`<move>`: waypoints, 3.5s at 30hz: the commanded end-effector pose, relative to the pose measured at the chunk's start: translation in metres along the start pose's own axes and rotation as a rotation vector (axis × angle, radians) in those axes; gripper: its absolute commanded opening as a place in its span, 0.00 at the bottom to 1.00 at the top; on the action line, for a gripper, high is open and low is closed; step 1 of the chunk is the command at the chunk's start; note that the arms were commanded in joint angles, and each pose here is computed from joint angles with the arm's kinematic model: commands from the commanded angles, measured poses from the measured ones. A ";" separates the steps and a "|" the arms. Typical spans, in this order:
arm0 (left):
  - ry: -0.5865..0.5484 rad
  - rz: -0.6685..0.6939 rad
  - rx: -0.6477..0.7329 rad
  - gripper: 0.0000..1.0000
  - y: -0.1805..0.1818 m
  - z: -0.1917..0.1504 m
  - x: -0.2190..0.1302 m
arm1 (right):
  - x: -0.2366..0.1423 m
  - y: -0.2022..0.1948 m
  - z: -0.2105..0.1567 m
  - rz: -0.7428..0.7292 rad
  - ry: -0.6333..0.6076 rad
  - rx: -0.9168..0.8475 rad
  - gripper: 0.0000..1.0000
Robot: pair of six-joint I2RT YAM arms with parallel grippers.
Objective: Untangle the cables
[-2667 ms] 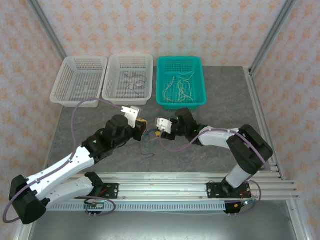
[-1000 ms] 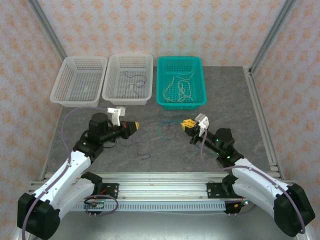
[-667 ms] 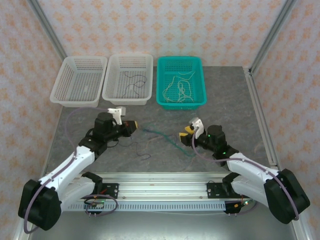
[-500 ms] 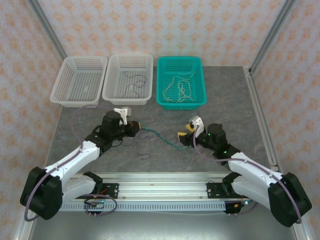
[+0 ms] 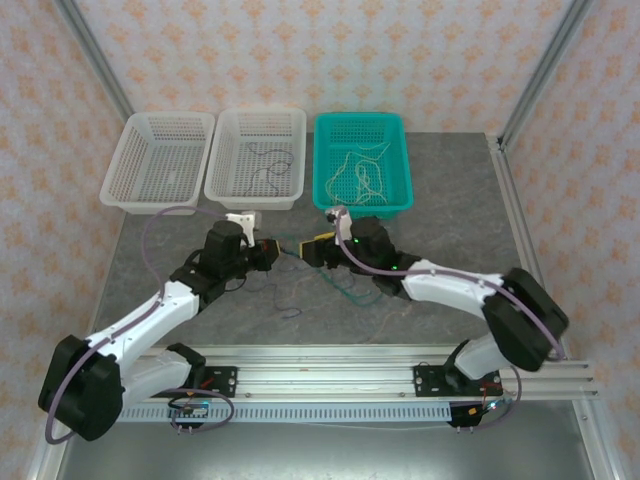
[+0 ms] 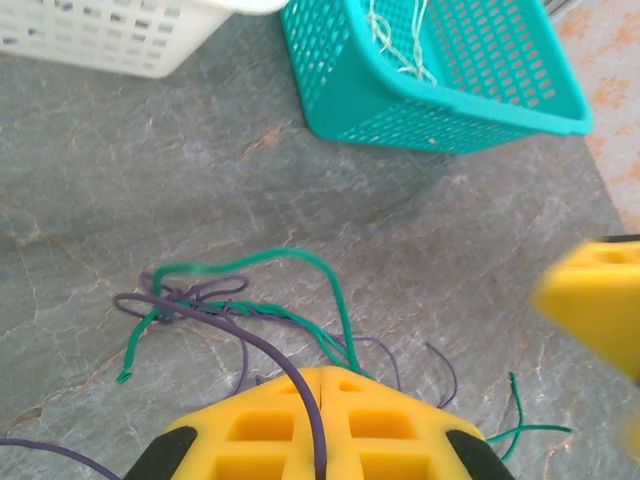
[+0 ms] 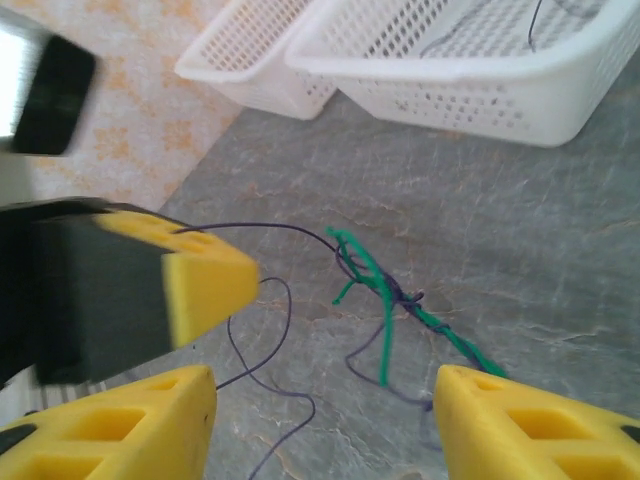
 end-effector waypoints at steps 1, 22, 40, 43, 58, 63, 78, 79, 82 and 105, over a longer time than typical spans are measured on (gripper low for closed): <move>-0.038 0.008 0.049 0.00 -0.006 0.012 -0.011 | 0.019 0.018 0.003 0.092 0.020 0.081 0.58; -0.063 0.077 0.034 0.00 0.002 0.014 -0.024 | 0.073 -0.033 0.018 -0.088 -0.067 0.099 0.00; -0.035 0.543 -0.375 0.00 0.117 -0.017 -0.072 | -0.189 -0.168 0.064 -0.832 -0.720 0.518 0.00; -0.038 0.557 -0.386 0.00 0.119 -0.016 -0.074 | -0.227 -0.178 0.068 -0.914 -0.812 0.558 0.00; -0.081 0.385 -0.411 0.00 0.102 0.011 -0.081 | -0.336 -0.169 0.100 -0.856 -1.078 0.739 0.00; -0.173 0.164 -0.271 0.00 0.039 0.082 -0.100 | -0.314 -0.168 0.099 -0.769 -0.967 0.760 0.00; -0.582 -0.008 0.074 0.00 -0.087 0.330 -0.172 | -0.313 -0.201 0.070 -0.990 -0.920 0.755 0.00; -0.607 -0.005 0.093 0.00 -0.090 0.342 -0.175 | -0.313 -0.203 0.070 -1.007 -0.917 0.753 0.00; -0.691 0.048 0.140 0.00 -0.094 0.373 -0.190 | -0.317 -0.216 0.058 -1.112 -0.908 0.770 0.00; -0.745 0.184 0.116 0.00 -0.018 0.452 -0.095 | -0.329 -0.252 0.023 -1.207 -1.009 0.878 0.00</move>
Point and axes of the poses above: each hand's point on the last joint's axis, 136 mm out from that joint toward the fingers, its own x axis out along the fingers, its own y axis along the line the jaws close on, z = x × y, the point moved 3 cm from there along -x, back along the fingers, and after that the axes turned 13 degrees about x, right-handed, at the moved point
